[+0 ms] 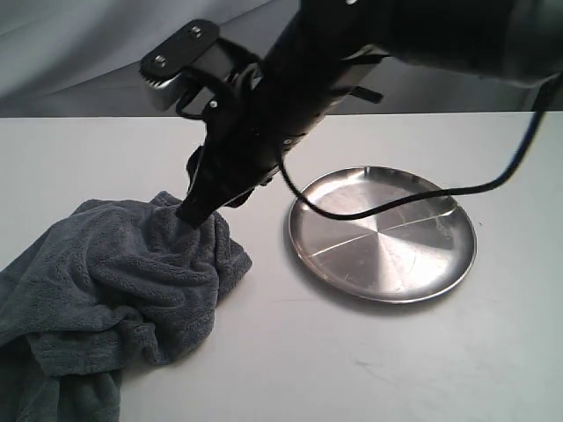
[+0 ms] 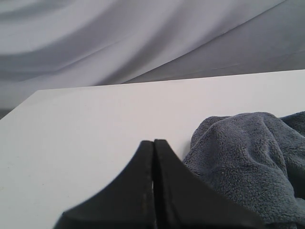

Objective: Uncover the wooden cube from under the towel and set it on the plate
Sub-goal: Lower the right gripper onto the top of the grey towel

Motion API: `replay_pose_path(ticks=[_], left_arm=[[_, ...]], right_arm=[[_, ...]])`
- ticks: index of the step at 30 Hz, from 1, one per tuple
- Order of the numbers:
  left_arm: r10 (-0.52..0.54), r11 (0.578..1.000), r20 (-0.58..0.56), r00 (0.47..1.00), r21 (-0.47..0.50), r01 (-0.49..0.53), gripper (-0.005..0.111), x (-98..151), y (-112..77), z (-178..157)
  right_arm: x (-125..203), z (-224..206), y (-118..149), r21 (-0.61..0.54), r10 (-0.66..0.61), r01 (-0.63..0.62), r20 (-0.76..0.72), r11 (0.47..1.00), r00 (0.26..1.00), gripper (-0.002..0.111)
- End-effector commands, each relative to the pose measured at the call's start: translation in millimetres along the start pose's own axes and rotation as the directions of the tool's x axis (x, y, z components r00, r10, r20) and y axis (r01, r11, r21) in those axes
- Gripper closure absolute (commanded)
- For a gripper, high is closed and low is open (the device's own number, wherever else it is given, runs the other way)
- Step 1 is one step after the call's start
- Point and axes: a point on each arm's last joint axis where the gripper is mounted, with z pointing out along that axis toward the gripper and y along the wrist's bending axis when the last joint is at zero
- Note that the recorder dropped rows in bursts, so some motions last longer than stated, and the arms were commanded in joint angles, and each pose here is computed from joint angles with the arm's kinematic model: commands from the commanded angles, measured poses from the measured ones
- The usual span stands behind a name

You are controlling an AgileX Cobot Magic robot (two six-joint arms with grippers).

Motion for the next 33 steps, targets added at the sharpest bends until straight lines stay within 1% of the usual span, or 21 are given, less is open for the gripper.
replay_pose_path(ticks=[1, 3, 6, 9, 12, 17, 20, 24, 27, 30, 33], left_arm=[[-0.01, 1.0, 0.001, 1.0, 0.006, 0.01, 0.107, 1, -0.6, 0], [-0.01, 1.0, 0.001, 1.0, 0.006, 0.01, 0.107, 1, -0.6, 0], [-0.01, 1.0, 0.001, 1.0, 0.006, 0.01, 0.107, 1, -0.6, 0], [-0.01, 1.0, 0.001, 1.0, 0.006, 0.01, 0.107, 1, -0.6, 0], [-0.01, 1.0, 0.001, 1.0, 0.006, 0.01, 0.107, 1, -0.6, 0], [-0.01, 1.0, 0.001, 1.0, 0.006, 0.01, 0.107, 1, -0.6, 0], [-0.01, 1.0, 0.001, 1.0, 0.006, 0.01, 0.107, 1, -0.6, 0], [-0.01, 1.0, 0.001, 1.0, 0.006, 0.01, 0.107, 1, -0.6, 0], [-0.01, 1.0, 0.001, 1.0, 0.006, 0.01, 0.107, 1, -0.6, 0], [-0.01, 1.0, 0.001, 1.0, 0.006, 0.01, 0.107, 1, -0.6, 0], [-0.01, 1.0, 0.001, 1.0, 0.006, 0.01, 0.107, 1, -0.6, 0]], right_arm=[[-14, 24, 15, -0.021, -0.063, 0.061, -0.097, 0.998, 0.993, 0.079], [-20, 33, 23, -0.044, -0.076, 0.071, -0.129, 0.997, 0.989, 0.085], [-29, 47, 36, -0.074, -0.06, 0.046, -0.201, 0.996, 0.978, 0.095], [-35, 62, 51, -0.112, -0.072, 0.042, -0.275, 0.993, 0.959, 0.102], [-46, 75, 66, -0.126, -0.088, 0.056, -0.268, 0.99, 0.959, 0.107], [-59, 93, 92, -0.142, -0.095, 0.06, -0.249, 0.988, 0.964, 0.108], [-69, 99, 103, -0.133, -0.078, 0.048, -0.223, 0.99, 0.972, 0.108], [-78, 107, 99, -0.092, 0.011, -0.03, -0.199, 0.995, 0.98, 0.108], [-81, 114, 90, -0.044, 0.038, -0.047, -0.19, 0.998, 0.981, 0.108], [-82, 117, 72, -0.021, 0.093, -0.099, -0.178, 0.995, 0.98, 0.108], [-78, 116, 50, -0.001, 0.218, -0.221, -0.176, 0.975, 0.96, 0.108]])
